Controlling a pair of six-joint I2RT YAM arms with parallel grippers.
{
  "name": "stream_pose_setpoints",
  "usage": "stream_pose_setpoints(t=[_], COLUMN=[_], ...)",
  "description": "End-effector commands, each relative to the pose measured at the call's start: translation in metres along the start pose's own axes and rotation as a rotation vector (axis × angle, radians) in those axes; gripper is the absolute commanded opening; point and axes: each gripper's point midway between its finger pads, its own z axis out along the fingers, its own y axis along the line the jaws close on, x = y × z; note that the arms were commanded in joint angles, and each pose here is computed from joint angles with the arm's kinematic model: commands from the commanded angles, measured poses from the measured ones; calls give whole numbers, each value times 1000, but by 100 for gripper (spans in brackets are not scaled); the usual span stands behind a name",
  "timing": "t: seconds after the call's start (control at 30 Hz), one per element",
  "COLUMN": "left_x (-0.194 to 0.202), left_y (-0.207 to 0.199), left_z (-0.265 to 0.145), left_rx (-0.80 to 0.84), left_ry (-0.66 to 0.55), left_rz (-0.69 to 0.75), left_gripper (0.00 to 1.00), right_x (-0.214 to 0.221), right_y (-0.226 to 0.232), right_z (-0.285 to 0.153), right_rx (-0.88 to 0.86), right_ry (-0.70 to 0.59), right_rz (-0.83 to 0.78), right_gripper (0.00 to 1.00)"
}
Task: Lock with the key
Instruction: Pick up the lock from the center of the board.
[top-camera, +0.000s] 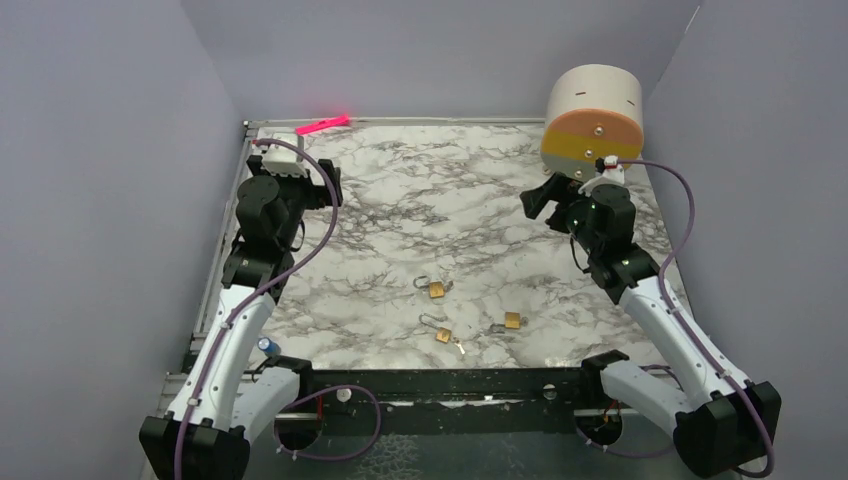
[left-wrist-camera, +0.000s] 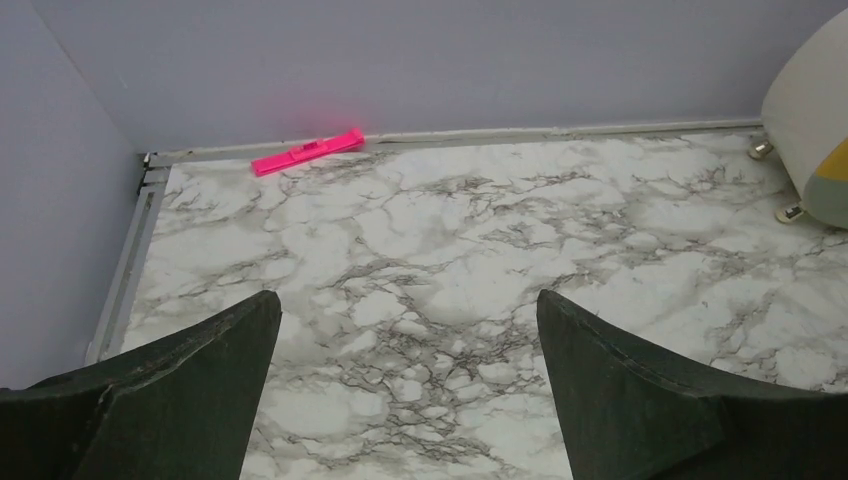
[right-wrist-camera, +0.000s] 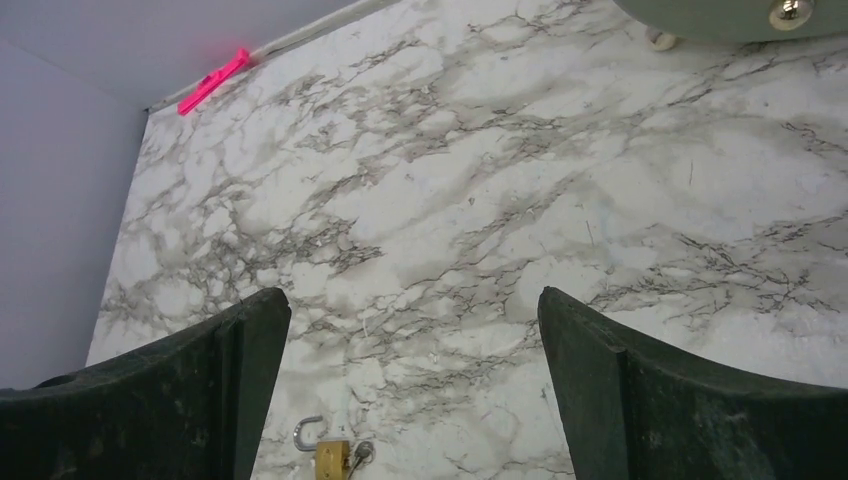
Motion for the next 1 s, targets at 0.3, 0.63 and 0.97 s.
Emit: stream_pose_setpoints(t=[0.3,0.63,0.97], left_x=[-21,15,57], left_y=[-127,-99,-12], left_z=[-24,11,33], left_rx=[693,435,172], left_ry=[63,206,307], left_rz=[-6,89,-186], left_gripper=[99,99,99], right_x=[31,113,194], right_y=[6,66,124], right_z=[12,3,-53], right_rx=[-77,-43,-382], right_ry=[125,275,492], right_rz=[-146,-568,-619], right_gripper=[100,100,100])
